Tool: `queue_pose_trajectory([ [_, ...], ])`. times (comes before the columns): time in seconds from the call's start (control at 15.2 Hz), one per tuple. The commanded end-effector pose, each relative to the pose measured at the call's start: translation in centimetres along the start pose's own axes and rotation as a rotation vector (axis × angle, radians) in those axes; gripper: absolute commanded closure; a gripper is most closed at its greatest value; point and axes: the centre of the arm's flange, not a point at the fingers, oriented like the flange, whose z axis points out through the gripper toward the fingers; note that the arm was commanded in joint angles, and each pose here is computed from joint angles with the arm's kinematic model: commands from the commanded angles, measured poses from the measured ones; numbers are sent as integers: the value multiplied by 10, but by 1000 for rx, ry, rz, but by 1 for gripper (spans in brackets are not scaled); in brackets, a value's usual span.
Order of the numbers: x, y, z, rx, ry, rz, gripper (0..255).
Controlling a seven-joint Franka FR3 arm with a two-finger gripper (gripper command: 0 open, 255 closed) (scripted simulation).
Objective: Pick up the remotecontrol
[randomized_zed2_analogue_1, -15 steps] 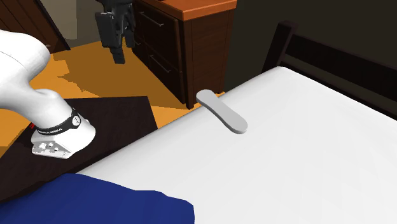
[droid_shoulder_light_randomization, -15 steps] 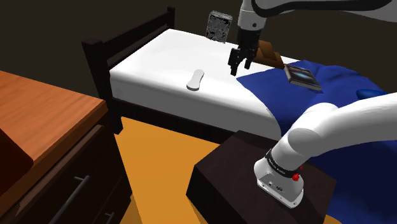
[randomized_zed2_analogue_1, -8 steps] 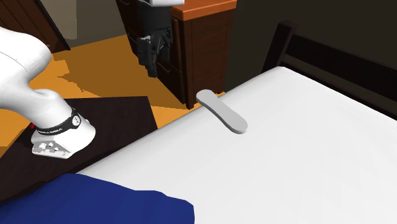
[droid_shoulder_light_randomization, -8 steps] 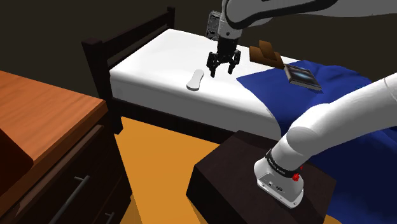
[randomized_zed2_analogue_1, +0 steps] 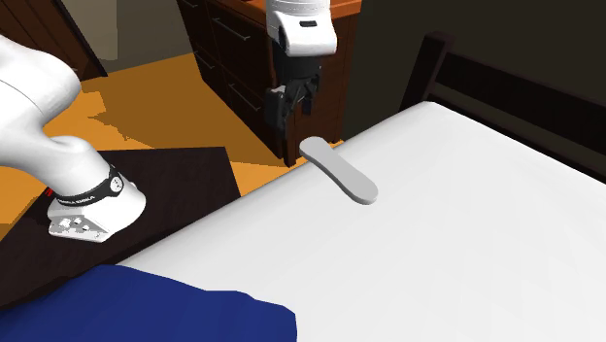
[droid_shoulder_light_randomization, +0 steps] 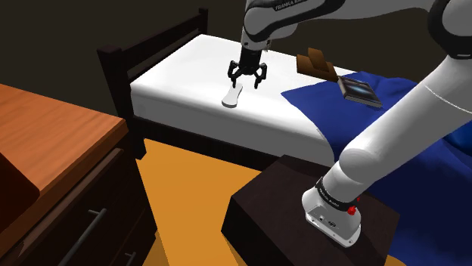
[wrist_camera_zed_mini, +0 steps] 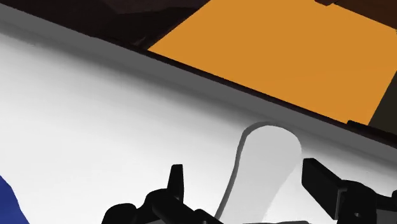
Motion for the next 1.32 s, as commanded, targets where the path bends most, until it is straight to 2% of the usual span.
queue_pose_trajectory([
  [0.0, 23, -6, 12, 13, 8, 81, 0],
  [0.4, 89, -13, 42, 46, 28, 305, 0],
  [0.99, 90, -14, 82, 46, 28, 305, 0],
  [1.06, 90, -13, 81, 46, 28, 305, 255],
  [1.25, 90, -13, 81, 46, 28, 305, 255],
])
